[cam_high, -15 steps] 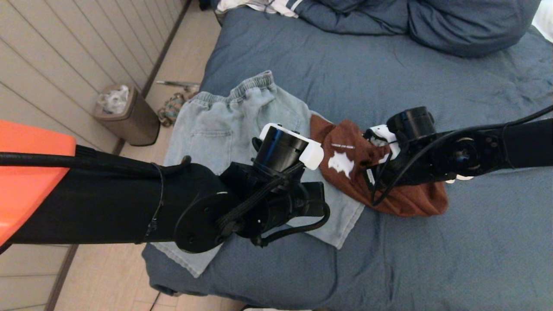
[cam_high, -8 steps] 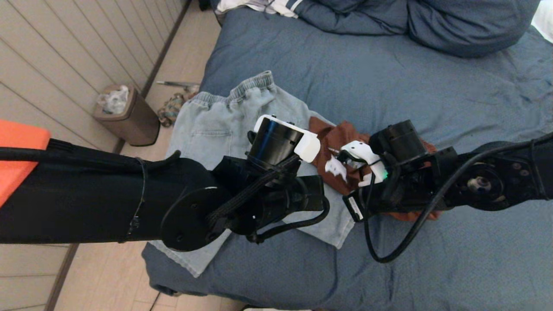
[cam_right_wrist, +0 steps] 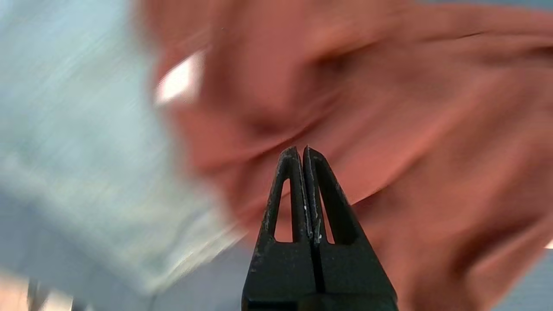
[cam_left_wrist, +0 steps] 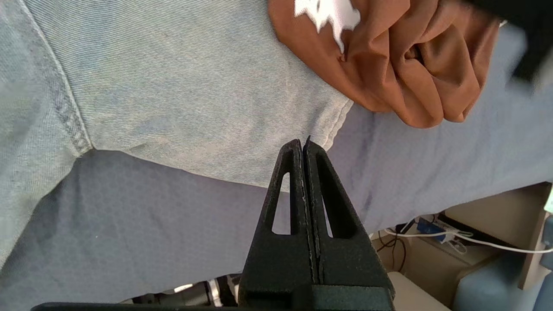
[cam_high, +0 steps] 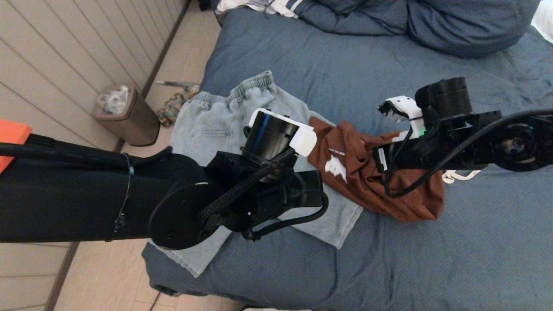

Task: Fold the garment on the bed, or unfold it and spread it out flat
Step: Unford the brown shorts

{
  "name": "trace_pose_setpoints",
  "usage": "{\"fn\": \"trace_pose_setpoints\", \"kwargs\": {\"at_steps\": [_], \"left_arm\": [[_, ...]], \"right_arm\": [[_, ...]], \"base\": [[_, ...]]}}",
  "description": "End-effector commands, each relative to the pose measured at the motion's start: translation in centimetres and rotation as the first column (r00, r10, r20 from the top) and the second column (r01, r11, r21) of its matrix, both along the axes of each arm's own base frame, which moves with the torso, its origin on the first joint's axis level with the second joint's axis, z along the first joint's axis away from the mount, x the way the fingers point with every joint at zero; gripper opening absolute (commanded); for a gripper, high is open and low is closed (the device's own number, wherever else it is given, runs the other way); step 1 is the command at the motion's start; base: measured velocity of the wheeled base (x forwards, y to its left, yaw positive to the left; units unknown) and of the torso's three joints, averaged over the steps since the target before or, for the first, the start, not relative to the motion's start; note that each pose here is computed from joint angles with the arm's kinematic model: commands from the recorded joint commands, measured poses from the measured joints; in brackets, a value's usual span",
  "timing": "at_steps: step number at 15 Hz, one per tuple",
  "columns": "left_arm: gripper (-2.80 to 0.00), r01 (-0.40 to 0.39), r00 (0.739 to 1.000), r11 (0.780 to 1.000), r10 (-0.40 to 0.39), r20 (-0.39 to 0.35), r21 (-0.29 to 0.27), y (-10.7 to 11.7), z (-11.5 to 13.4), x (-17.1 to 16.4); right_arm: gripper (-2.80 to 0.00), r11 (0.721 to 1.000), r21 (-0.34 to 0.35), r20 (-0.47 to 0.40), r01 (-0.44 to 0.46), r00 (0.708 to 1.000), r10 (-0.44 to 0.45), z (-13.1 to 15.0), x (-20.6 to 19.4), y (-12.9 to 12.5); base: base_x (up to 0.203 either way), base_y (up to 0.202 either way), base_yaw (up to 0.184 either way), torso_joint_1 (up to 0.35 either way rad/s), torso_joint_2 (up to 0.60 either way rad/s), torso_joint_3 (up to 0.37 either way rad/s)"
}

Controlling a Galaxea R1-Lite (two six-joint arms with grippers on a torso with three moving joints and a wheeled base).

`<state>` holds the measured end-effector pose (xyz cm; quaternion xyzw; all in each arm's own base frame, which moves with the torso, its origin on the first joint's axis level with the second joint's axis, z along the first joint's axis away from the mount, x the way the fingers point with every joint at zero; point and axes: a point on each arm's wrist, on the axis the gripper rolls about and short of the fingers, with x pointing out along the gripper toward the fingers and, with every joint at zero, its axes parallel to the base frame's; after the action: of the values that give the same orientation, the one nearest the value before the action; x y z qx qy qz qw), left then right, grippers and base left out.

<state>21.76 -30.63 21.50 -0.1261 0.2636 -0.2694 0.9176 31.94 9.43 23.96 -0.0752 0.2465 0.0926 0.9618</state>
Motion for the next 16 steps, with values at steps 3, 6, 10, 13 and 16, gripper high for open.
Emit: {"fn": "trace_pose_setpoints", "kwargs": {"at_steps": [3,6,10,13,16], "left_arm": [[-2.8,-0.03,0.999,0.999,0.032,0.032,-0.033,-0.2,0.1,0.3],[-2.8,-0.046,0.998,0.998,0.049,0.049,-0.045,-0.3,0.1,0.4],[-2.8,-0.046,0.998,0.998,0.048,0.048,-0.042,-0.4,0.0,0.4],[-2.8,-0.044,0.998,0.998,0.046,0.047,-0.04,-0.4,-0.1,0.4],[-2.8,-0.045,0.998,0.998,0.046,0.042,-0.033,-0.6,-0.4,0.5]], "right_arm": [[-2.8,0.963,0.107,0.057,0.249,0.965,-0.256,-1.2,6.3,-2.8],[-2.8,0.913,0.2,0.091,0.354,0.921,-0.378,-1.2,8.9,-2.9],[-2.8,0.906,0.18,0.029,0.384,0.918,-0.395,-4.0,10.3,-2.8],[-2.8,0.932,0.14,-0.007,0.333,0.942,-0.336,-4.7,8.5,-0.9],[-2.8,0.963,0.104,-0.03,0.248,0.969,-0.246,-4.4,5.1,1.2]], "base": [[0.0,0.0,0.0,0.0,0.0,0.0],[0.0,0.0,0.0,0.0,0.0,0.0],[0.0,0.0,0.0,0.0,0.0,0.0],[0.0,0.0,0.0,0.0,0.0,0.0],[0.0,0.0,0.0,0.0,0.0,0.0]]}}
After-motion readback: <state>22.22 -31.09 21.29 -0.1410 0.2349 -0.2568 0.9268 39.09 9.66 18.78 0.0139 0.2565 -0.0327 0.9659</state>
